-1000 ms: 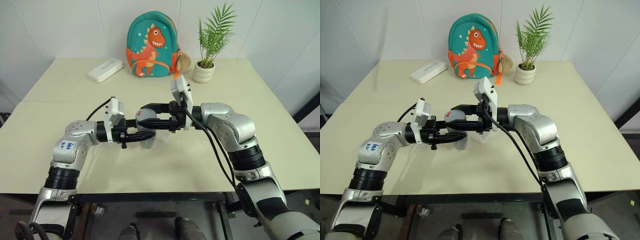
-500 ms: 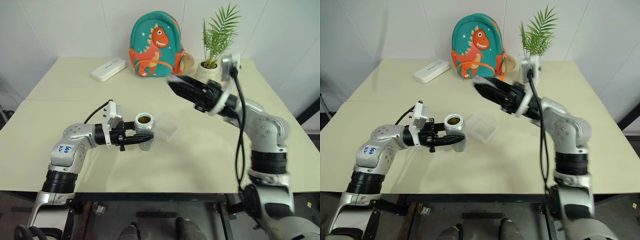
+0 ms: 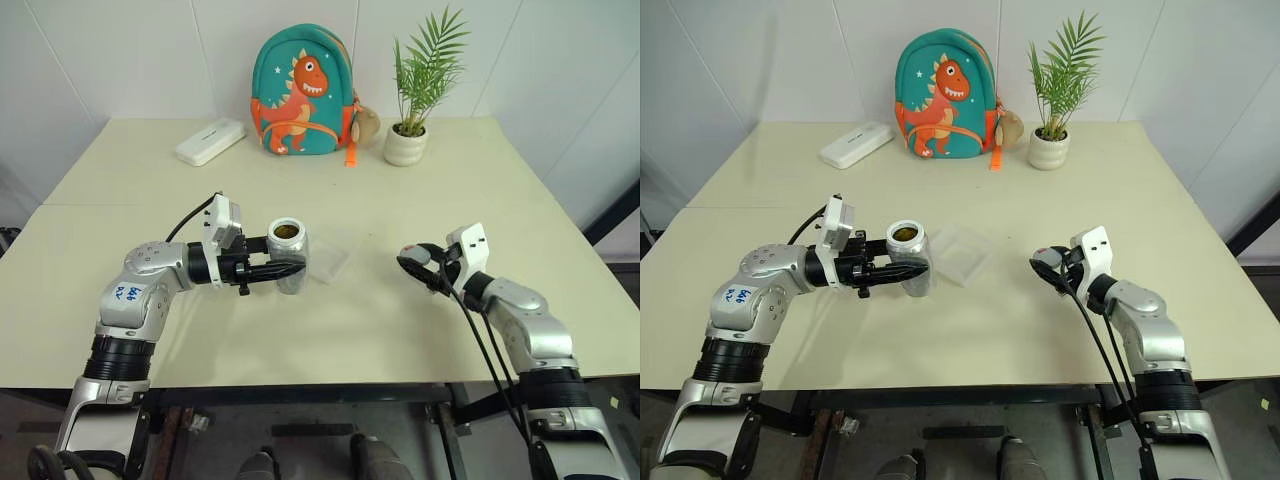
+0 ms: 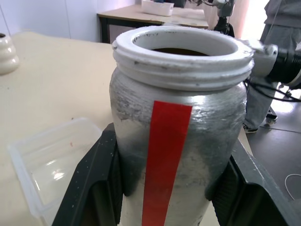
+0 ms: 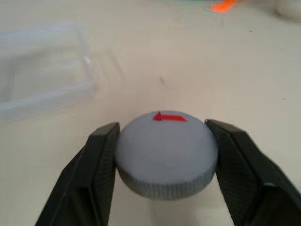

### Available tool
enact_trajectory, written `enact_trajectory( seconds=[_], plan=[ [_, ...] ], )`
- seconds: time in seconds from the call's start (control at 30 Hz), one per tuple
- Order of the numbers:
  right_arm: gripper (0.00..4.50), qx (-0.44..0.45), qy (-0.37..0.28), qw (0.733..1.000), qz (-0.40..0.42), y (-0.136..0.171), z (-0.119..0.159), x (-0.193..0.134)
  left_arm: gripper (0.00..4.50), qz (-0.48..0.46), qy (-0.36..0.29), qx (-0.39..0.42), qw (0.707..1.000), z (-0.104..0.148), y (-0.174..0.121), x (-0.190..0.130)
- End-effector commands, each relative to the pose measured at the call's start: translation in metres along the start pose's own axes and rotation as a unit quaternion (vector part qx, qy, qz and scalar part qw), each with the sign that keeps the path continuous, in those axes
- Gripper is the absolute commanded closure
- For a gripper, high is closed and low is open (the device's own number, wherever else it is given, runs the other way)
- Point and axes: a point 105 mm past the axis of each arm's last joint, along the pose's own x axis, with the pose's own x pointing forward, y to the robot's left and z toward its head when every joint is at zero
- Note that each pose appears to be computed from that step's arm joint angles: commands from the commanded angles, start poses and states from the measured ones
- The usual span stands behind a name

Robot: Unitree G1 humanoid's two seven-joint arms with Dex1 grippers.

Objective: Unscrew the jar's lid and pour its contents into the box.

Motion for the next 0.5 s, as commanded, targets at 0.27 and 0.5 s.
enact_trajectory(
  seconds=[0.27,0.5],
  plan=[
    [0.01,0.000,-0.060,0.998,0.020,-0.003,0.025,-0.007,2.56,-0.001,-0.029,0.018,0.999,0.020,0.003,0.002],
    [0.01,-0.093,-0.107,0.975,0.173,0.061,0.101,-0.020,2.56,0.019,-0.041,0.028,0.999,0.037,0.021,0.003]
  ],
)
